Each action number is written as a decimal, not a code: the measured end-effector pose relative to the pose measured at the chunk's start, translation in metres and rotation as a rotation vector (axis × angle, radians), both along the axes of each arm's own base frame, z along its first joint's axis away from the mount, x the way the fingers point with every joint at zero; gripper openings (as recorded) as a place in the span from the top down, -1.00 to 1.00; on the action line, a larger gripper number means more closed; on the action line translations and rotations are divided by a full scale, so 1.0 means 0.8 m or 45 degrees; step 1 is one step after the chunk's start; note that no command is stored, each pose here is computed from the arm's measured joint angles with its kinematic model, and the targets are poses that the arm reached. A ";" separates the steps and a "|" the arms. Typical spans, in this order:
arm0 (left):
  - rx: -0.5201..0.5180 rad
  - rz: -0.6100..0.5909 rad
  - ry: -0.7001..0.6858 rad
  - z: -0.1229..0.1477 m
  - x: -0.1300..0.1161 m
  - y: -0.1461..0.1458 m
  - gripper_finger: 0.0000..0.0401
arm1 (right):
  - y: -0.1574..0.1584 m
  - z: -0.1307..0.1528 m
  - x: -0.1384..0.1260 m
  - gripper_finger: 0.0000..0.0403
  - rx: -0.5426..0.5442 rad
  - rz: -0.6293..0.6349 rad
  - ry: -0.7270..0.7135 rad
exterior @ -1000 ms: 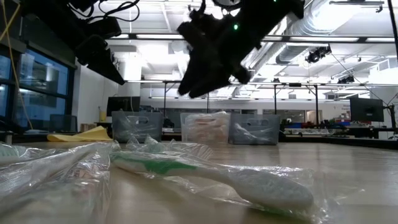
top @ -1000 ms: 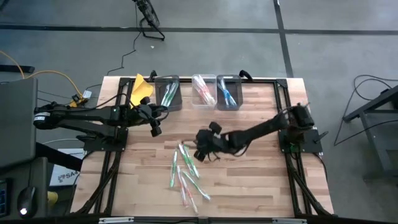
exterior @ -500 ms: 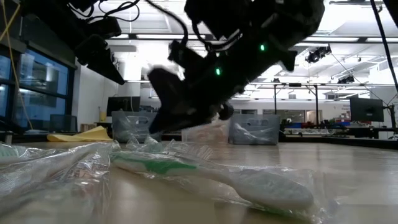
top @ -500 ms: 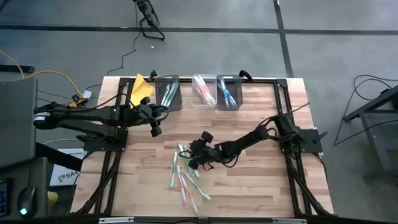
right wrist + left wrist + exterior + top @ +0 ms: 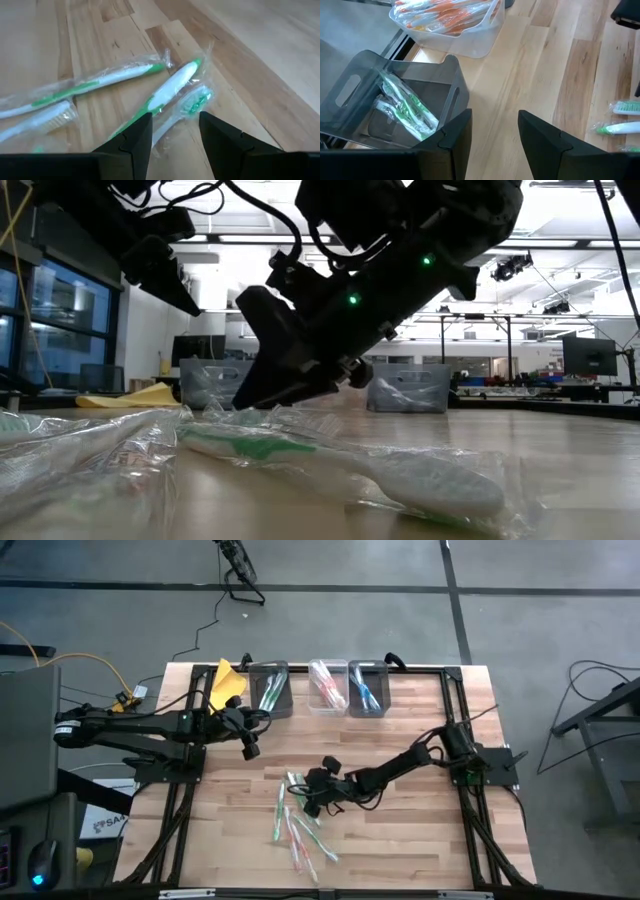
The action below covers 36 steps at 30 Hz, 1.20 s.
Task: Pick & Place Toothbrushes
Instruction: Put the green toothbrush into the left black bin
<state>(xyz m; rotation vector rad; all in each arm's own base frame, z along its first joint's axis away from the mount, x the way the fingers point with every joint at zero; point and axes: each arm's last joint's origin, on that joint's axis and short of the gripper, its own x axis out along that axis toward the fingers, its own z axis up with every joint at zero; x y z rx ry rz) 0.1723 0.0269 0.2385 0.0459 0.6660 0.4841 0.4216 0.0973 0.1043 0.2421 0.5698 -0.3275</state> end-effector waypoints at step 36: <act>-0.023 0.011 -0.096 0.005 0.006 0.000 0.23 | -0.043 0.066 -0.004 0.98 -0.286 -0.043 -0.006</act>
